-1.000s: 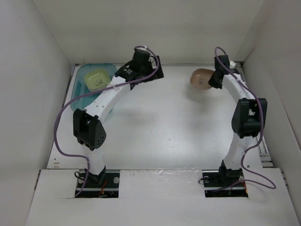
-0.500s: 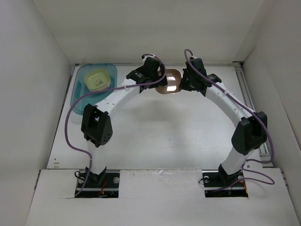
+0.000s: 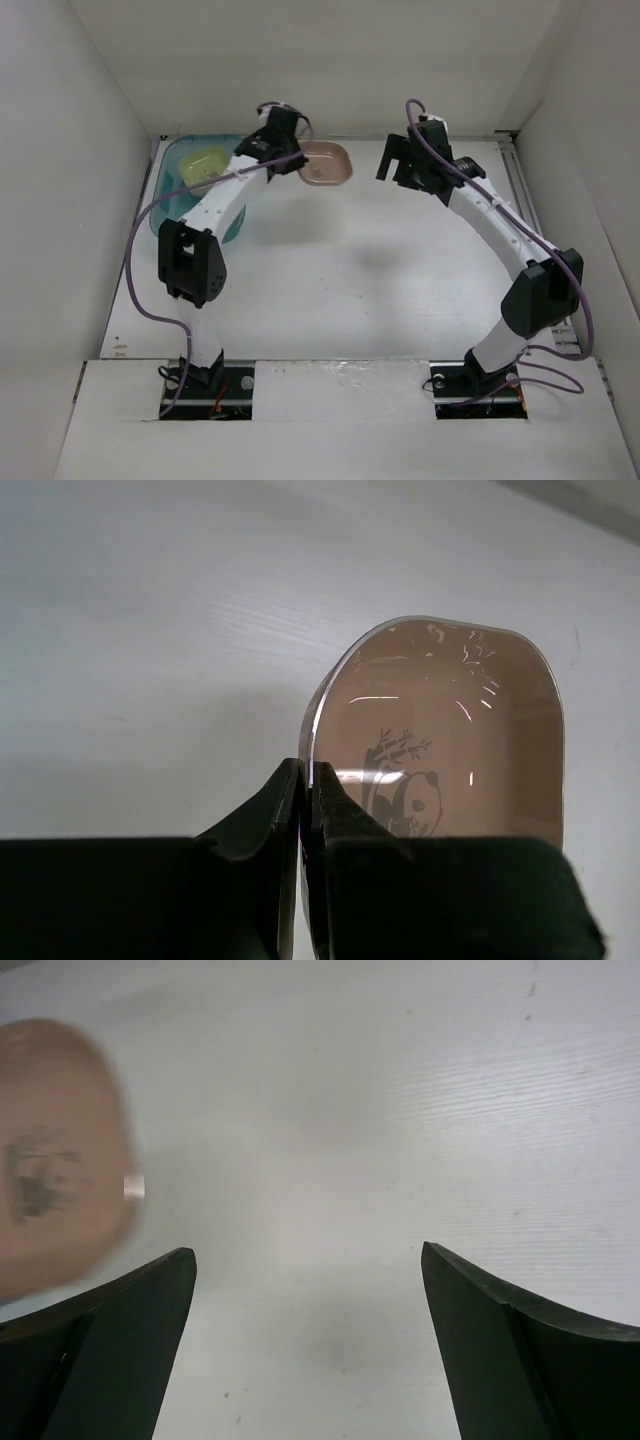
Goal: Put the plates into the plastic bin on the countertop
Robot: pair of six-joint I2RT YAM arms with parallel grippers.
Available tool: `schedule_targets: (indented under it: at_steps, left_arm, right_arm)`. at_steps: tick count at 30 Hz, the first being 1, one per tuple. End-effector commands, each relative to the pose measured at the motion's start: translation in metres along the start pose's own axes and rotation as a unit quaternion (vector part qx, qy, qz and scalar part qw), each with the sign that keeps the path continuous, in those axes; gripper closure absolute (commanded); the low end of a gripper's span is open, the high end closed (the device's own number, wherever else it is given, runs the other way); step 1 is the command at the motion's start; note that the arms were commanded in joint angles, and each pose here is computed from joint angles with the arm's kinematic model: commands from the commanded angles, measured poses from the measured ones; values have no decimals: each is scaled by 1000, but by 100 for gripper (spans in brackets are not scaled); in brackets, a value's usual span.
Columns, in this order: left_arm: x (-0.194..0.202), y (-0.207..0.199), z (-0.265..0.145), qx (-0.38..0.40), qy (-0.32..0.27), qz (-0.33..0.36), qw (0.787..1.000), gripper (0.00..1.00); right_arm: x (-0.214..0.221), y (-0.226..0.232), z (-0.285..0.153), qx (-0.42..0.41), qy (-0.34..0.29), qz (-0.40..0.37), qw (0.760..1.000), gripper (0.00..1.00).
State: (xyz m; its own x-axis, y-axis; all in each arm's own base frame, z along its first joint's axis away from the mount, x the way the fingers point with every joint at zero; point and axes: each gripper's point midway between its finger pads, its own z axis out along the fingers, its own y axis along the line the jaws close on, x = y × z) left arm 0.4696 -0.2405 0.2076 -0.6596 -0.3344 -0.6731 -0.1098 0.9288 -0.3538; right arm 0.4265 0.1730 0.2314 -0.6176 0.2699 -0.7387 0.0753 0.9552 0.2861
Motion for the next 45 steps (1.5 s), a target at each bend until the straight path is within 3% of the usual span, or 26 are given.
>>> schedule_targets:
  at_steps: [1, 2, 5, 9, 14, 16, 18, 23, 24, 27, 28, 30, 33, 36, 37, 40, 42, 45]
  left_arm:
    - [-86, 78, -32, -28, -72, -82, 994, 100]
    - [-102, 119, -37, -53, -82, -116, 988, 100]
    - [-122, 175, -40, -75, -109, -187, 973, 100]
    - [-144, 261, -52, -145, -166, -283, 933, 100]
    - [-153, 308, -41, -172, -197, -317, 912, 100]
    - [-157, 320, -25, -171, -186, -308, 917, 100]
    - [-169, 321, -19, -171, -189, -291, 922, 100]
    - [-149, 329, 7, -174, -159, -287, 928, 100]
    - [-150, 328, 5, -172, -163, -287, 928, 95]
    - [-149, 329, 6, -172, -163, -287, 928, 64]
    - [-149, 327, 6, -168, -160, -287, 929, 42]
    - [-160, 320, -8, -162, -170, -281, 930, 19]
    - [-181, 289, -47, -144, -209, -261, 931, 1]
    - [-196, 262, -90, -133, -228, -239, 934, 1]
    - [-212, 240, -121, -111, -248, -220, 937, 1]
    - [-208, 214, -172, -106, -248, -203, 941, 1]
    - [-191, 206, -194, -96, -227, -183, 952, 1]
    - [-161, 194, -239, -58, -249, -154, 955, 1]
  right_arm:
    - [-34, -17, -5, -1, -47, 15, 999, 0]
    - [-26, -23, -3, 1, -40, 16, 999, 0]
    - [-14, -32, 7, -5, -25, 15, 1000, 0]
    - [4, -28, 16, -29, -7, 3, 1000, 0]
    - [19, -22, 24, -79, 13, 3, 997, 0]
    - [19, -22, 22, -89, 12, 6, 996, 0]
    - [20, -23, 21, -90, 9, -4, 996, 0]
    - [21, -26, 18, -97, 9, -6, 995, 0]
    - [19, -25, 14, -99, 4, -6, 995, 0]
    - [16, -22, 13, -106, 2, -6, 994, 0]
    - [14, -20, 9, -112, -1, -12, 994, 0]
    - [8, -18, 7, -114, -5, -12, 993, 0]
    - [3, -10, -4, -120, -16, -16, 993, 0]
    - [0, -4, -25, -102, -34, -27, 994, 0]
    - [-6, 1, -36, -94, -46, -32, 994, 0]
    - [-16, 12, -85, -52, -87, -58, 993, 0]
    - [-15, 13, -119, -42, -97, -71, 992, 0]
    - [-19, 21, -176, -53, -138, -77, 986, 0]
